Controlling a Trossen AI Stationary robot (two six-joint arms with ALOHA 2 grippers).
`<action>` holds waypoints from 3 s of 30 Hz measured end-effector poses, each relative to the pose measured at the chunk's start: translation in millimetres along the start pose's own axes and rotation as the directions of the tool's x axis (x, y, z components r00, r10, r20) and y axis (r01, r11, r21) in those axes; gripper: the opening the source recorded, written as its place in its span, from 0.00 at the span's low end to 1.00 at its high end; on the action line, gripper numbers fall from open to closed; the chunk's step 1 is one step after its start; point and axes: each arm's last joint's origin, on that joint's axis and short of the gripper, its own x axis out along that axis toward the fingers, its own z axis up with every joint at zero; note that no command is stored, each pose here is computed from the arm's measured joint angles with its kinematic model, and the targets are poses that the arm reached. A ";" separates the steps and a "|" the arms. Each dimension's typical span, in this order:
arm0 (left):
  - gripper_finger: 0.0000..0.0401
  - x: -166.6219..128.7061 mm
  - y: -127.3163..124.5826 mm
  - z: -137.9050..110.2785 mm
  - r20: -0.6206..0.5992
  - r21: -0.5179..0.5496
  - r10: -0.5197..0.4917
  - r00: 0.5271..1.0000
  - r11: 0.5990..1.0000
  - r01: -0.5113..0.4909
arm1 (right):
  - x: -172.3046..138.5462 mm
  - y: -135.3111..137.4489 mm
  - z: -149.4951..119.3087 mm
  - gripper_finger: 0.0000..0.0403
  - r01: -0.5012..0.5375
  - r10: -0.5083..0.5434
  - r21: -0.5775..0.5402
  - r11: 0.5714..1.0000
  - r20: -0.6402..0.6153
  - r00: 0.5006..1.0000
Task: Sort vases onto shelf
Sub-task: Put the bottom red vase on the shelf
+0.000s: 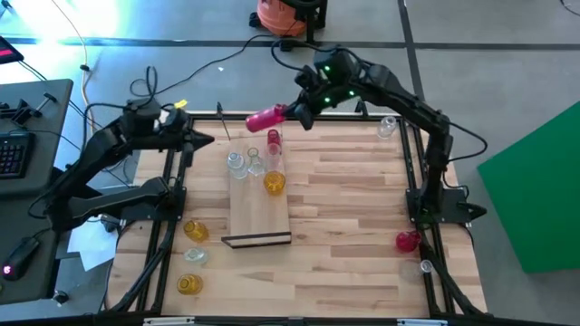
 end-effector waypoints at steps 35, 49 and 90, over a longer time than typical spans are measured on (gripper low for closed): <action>0.00 110.6 34.1 23.4 -0.148 -0.118 0.042 0.988 0.991 -0.060 | 100.6 -112.0 -9.7 0.00 -0.129 0.124 -0.049 0.991 -0.087 0.988; 0.00 78.9 32.1 29.4 -0.039 -0.144 0.067 0.997 0.987 -0.072 | 105.7 -111.3 -10.5 0.00 -0.111 0.103 -0.095 0.989 -0.082 0.991; 0.00 71.6 29.1 29.6 -0.018 -0.136 0.058 0.998 0.989 -0.060 | 41.0 -75.8 -28.0 0.00 0.217 -0.258 -0.156 0.964 -0.334 0.907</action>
